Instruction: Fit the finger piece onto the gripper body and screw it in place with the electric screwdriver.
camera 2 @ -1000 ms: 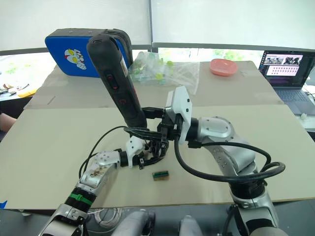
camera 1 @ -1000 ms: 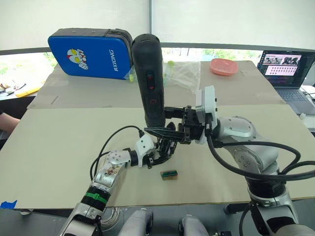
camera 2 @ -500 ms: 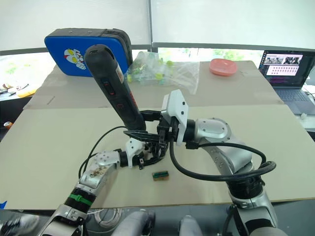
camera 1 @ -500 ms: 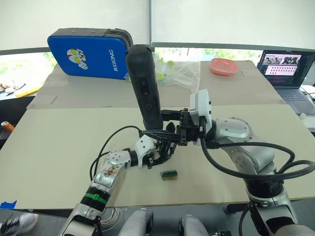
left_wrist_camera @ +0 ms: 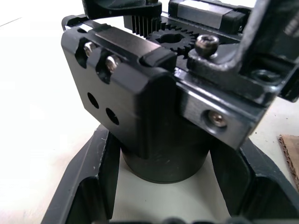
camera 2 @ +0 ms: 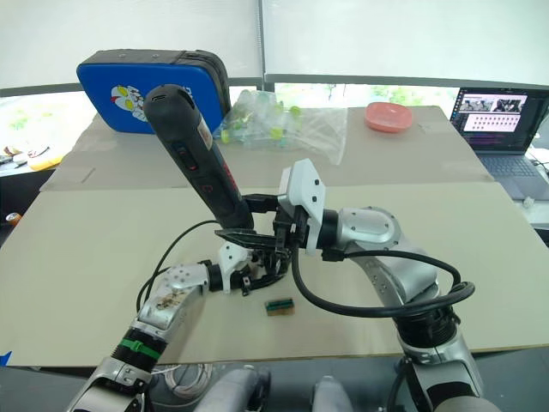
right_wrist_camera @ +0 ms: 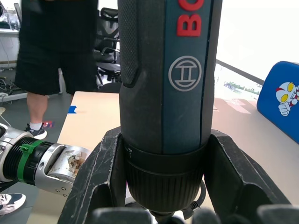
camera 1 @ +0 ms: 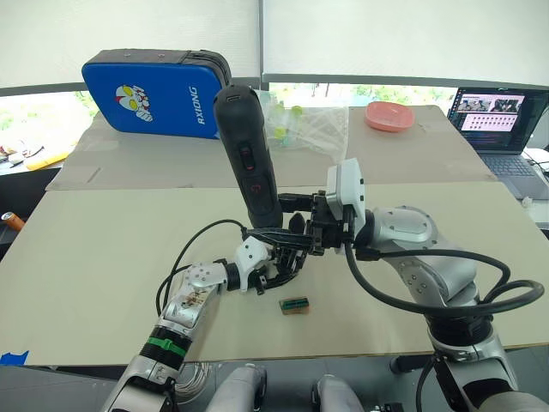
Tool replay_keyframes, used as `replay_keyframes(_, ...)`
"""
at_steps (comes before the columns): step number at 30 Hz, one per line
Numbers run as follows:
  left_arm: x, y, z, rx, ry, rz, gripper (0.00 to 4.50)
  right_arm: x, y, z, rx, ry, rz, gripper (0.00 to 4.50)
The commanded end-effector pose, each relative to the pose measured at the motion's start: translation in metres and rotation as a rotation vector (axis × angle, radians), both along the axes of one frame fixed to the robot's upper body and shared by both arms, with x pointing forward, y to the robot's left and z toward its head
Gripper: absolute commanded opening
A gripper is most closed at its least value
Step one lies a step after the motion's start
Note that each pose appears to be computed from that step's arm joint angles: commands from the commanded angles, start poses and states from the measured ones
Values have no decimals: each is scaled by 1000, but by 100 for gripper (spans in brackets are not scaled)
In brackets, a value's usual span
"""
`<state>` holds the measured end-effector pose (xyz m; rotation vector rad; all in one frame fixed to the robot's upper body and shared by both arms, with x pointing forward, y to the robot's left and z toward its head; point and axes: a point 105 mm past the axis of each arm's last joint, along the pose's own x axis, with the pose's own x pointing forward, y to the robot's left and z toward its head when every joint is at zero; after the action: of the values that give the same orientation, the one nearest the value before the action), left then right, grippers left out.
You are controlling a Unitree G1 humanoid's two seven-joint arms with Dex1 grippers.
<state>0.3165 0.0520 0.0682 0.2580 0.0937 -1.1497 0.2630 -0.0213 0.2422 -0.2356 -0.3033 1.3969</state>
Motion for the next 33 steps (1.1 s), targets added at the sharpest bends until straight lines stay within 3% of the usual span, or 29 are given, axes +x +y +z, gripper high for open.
replay_keyframes(1, -6, 3, -16, 38, 56, -4, 229, -6, 1, 10, 26, -42, 10, 191)
replay_keyframes(33, -8, 4, -16, 37, 62, 4, 229, -1, 1, 4, 24, -38, -5, 191)
